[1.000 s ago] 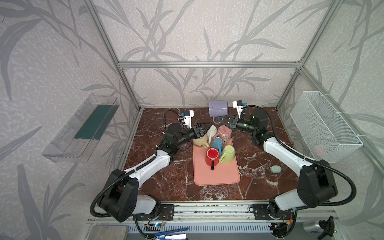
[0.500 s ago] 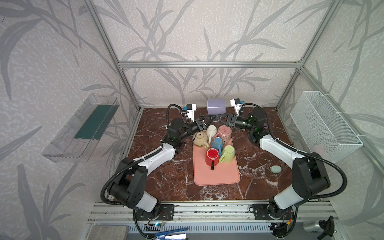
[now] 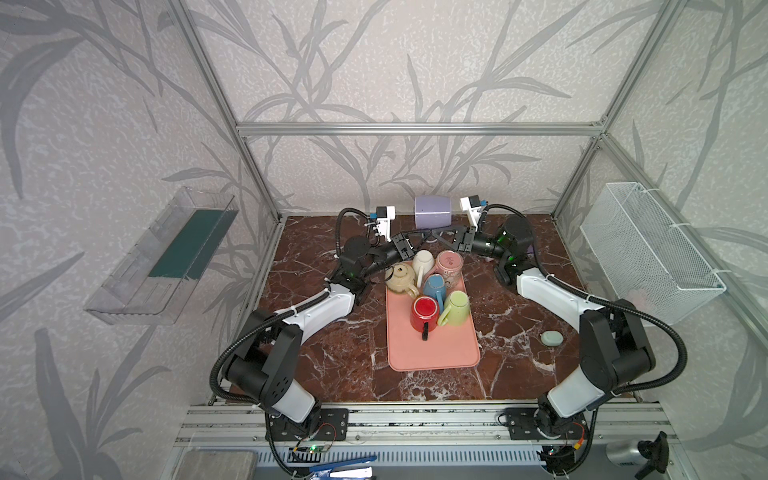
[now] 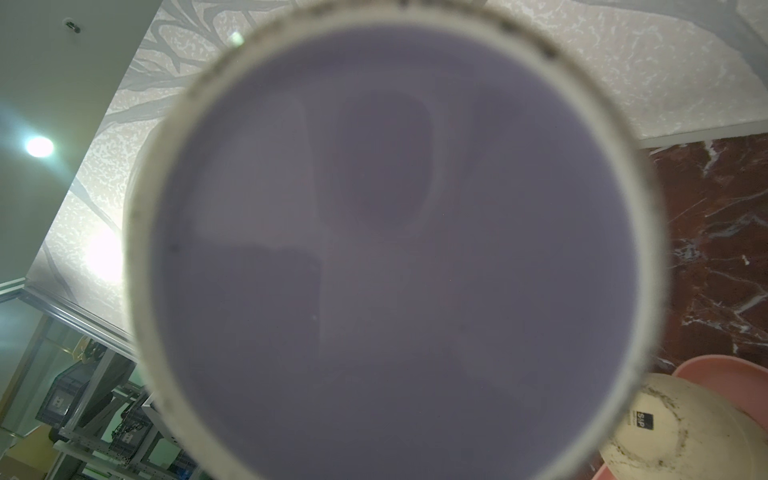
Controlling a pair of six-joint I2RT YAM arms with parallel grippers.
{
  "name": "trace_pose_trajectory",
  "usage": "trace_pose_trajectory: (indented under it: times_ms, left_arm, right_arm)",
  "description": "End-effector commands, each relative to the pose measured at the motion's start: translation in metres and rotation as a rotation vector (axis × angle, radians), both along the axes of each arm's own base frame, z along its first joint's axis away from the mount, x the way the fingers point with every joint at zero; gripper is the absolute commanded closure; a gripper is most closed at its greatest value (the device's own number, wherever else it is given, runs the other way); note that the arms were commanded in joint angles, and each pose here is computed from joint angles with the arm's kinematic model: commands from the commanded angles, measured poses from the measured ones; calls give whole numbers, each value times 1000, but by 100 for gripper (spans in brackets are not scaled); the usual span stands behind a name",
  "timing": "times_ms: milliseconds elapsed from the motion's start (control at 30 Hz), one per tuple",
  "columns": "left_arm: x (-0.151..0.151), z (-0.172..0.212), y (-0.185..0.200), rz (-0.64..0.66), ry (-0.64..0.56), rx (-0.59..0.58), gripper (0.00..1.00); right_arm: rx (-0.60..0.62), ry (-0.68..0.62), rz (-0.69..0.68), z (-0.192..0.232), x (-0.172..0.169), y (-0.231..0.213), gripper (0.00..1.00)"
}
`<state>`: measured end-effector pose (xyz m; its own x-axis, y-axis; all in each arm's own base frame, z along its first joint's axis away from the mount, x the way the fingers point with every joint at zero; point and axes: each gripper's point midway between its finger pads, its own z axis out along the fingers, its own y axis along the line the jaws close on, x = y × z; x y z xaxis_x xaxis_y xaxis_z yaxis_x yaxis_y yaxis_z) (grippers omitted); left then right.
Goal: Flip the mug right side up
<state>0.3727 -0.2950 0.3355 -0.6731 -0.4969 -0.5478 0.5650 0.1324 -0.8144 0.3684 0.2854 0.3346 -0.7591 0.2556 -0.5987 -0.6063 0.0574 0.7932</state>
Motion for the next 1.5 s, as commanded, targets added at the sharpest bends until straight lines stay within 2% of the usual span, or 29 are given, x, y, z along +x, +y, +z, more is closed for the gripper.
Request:
trace_pose_trajectory:
  times_ms: [0, 167, 333, 600, 800, 967, 1133, 1467]
  left_arm:
    - [1, 17, -1, -20, -43, -32, 79]
    - [3, 13, -2, -24, -36, -31, 82]
    - [4, 7, -1, -22, -25, -22, 100]
    - [-1, -15, 6, 7, 5, -8, 100]
    - [-13, -33, 17, 42, 24, 9, 100]
    - [-25, -60, 31, 87, 78, -12, 100]
    - [-37, -85, 44, 127, 107, 14, 100]
    - [-44, -96, 50, 144, 103, 30, 100]
  right_arm:
    - [51, -162, 20, 34, -10, -3, 100]
    - [50, -158, 19, 32, -8, -1, 100]
    - [49, -162, 17, 33, -7, -1, 100]
    - [21, -122, 8, 14, -5, 1, 100]
    - [-48, -80, -11, -22, -12, 9, 88]
    - [-63, -20, 6, -53, -20, 20, 88]
    - [-69, 26, 31, -82, -28, 29, 86]
    - [-75, 71, 36, -107, -27, 33, 74]
